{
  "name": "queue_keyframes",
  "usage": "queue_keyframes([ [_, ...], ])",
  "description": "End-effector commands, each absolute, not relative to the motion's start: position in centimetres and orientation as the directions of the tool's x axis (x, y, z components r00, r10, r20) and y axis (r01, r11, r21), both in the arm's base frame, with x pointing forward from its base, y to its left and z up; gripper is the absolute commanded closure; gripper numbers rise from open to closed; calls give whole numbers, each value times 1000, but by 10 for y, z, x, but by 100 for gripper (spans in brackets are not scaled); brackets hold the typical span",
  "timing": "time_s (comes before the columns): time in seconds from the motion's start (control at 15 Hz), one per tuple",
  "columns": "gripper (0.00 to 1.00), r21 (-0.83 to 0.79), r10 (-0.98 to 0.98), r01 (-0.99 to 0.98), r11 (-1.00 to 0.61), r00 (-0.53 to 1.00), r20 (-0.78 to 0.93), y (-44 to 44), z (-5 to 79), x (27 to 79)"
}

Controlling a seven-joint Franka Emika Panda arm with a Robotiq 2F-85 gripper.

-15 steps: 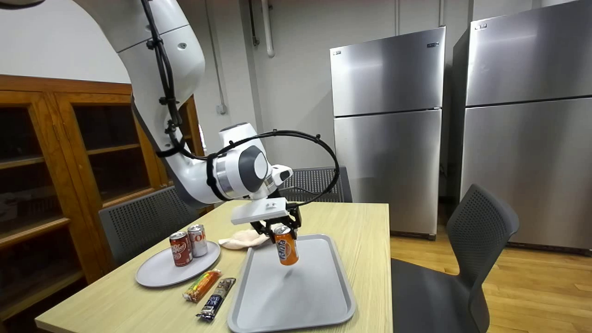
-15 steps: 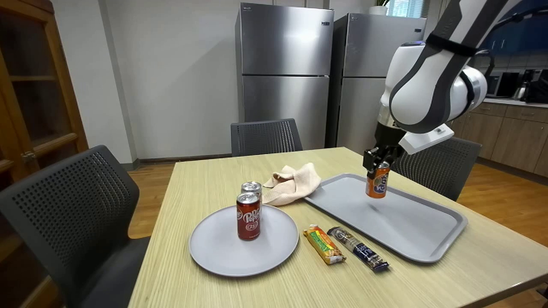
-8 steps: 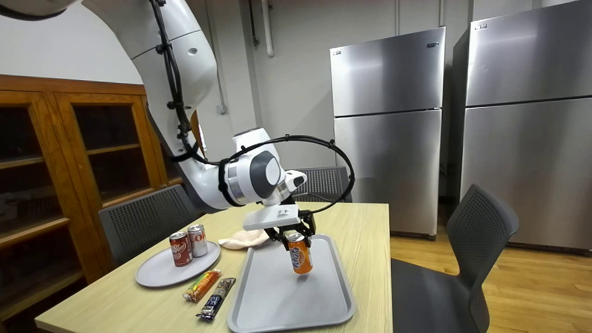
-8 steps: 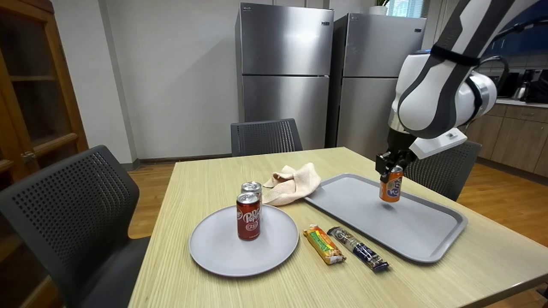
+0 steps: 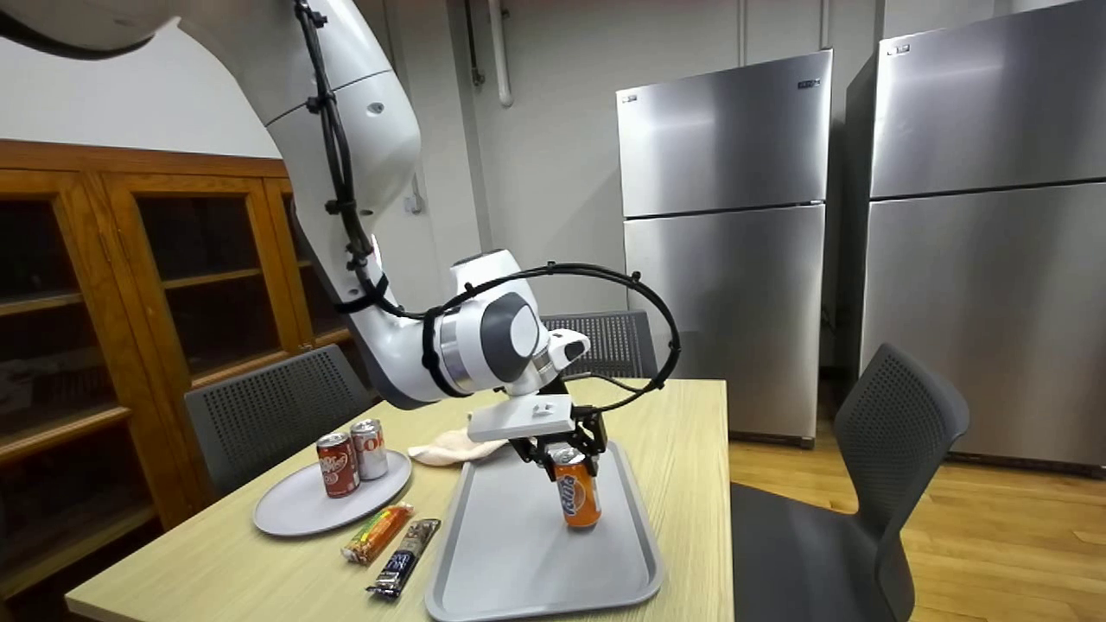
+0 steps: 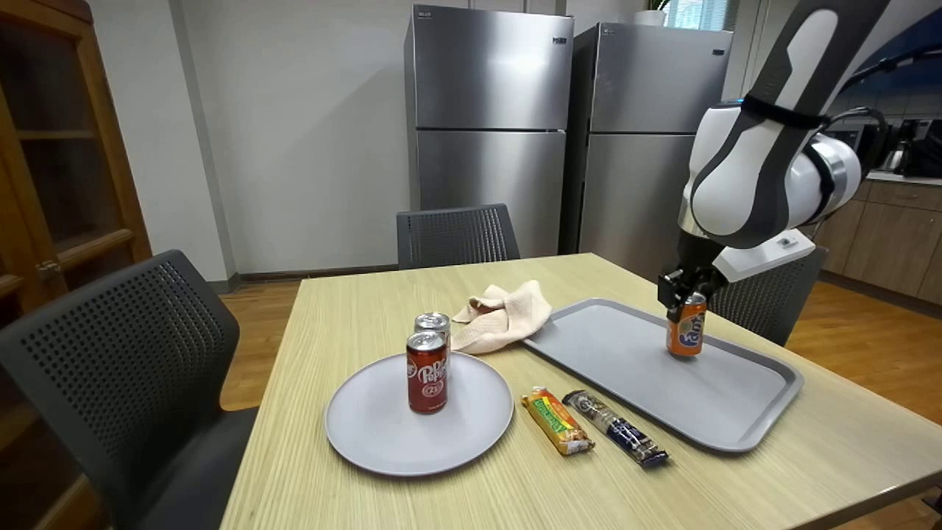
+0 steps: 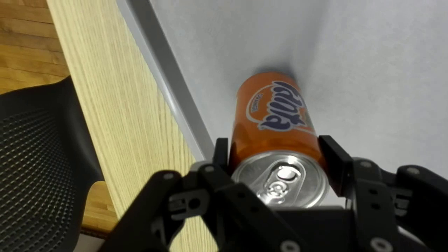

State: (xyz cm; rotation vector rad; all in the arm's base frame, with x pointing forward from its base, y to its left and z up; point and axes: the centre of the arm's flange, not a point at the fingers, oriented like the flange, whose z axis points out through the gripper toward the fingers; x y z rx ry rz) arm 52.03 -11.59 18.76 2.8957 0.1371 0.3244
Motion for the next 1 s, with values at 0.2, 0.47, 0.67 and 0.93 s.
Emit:
queue_keyframes([
  [0.2,8,224,75,21,-974,969,235,-118,191,528],
  [0.47,0,231,76,5,-973,951,300,-119,211,530],
  [0.67,0,238,89,3,-971,932,351,-116,225,536],
  [0.93,0,246,125,25,-969,909,399,-98,239,544],
])
